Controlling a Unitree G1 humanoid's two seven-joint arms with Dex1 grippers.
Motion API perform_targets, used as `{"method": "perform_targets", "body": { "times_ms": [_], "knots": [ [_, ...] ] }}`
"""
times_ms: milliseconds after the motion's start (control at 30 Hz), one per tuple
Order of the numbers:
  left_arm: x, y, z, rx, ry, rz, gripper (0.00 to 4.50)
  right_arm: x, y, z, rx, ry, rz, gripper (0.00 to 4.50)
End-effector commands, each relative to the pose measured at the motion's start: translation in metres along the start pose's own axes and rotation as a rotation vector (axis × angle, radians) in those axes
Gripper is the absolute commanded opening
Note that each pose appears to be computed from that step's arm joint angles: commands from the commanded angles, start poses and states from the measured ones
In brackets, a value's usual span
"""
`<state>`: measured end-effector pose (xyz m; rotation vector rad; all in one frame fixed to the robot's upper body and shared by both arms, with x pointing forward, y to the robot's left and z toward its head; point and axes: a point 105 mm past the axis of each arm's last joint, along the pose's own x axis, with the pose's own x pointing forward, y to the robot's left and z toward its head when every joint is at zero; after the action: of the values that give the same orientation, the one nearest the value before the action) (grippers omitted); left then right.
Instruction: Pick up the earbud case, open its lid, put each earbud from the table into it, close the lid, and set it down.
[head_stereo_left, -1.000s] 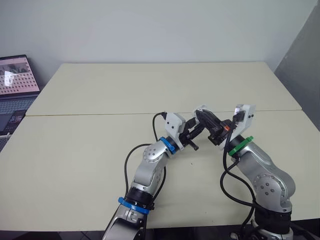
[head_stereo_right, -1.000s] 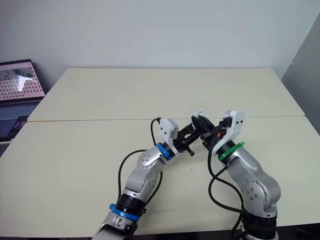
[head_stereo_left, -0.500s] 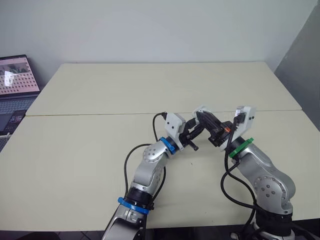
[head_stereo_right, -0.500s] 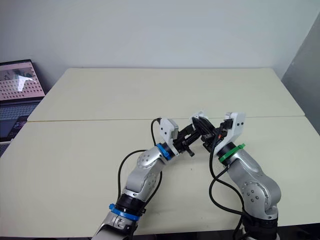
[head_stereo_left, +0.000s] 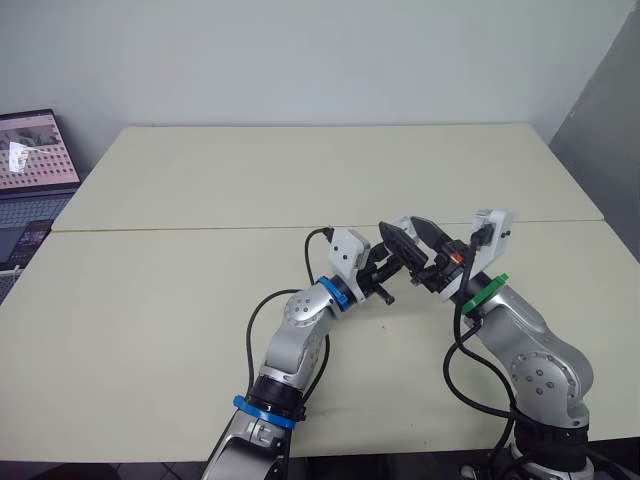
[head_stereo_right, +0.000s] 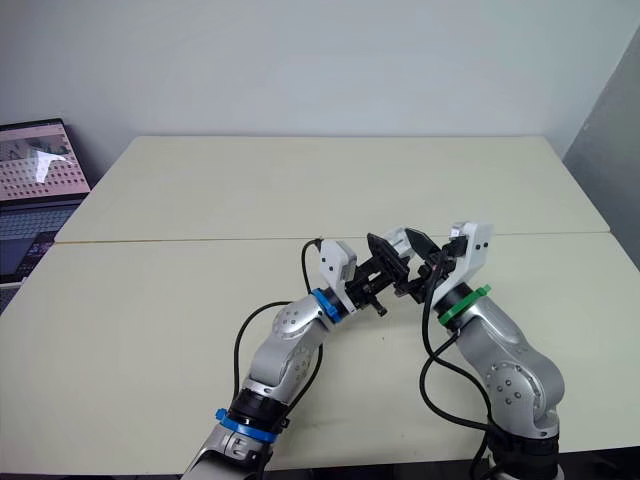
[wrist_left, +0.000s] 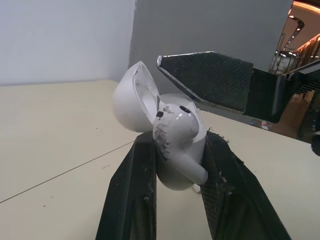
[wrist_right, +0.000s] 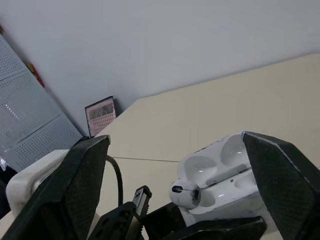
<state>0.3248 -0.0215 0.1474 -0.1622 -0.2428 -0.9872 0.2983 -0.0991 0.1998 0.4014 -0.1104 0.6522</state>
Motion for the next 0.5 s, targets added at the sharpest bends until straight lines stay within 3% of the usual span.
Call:
{"method": "perform_targets", "body": {
  "times_ms": [33, 300, 500],
  "knots": [
    [0.008, -0.014, 0.028, 0.042, -0.102, -0.058, 0.78, -0.004, -0.007, 0.011, -0.014, -0.034, -0.028, 4.48],
    [-0.009, -0.002, 0.021, 0.056, -0.062, -0.049, 0.78, -0.016, -0.019, 0.023, -0.081, -0.027, -0.048, 4.48],
    [-0.017, -0.009, 0.025, -0.065, -0.093, -0.138, 0.78, -0.02, -0.019, 0.033, -0.119, -0.036, -0.025, 4.48]
  ]
}}
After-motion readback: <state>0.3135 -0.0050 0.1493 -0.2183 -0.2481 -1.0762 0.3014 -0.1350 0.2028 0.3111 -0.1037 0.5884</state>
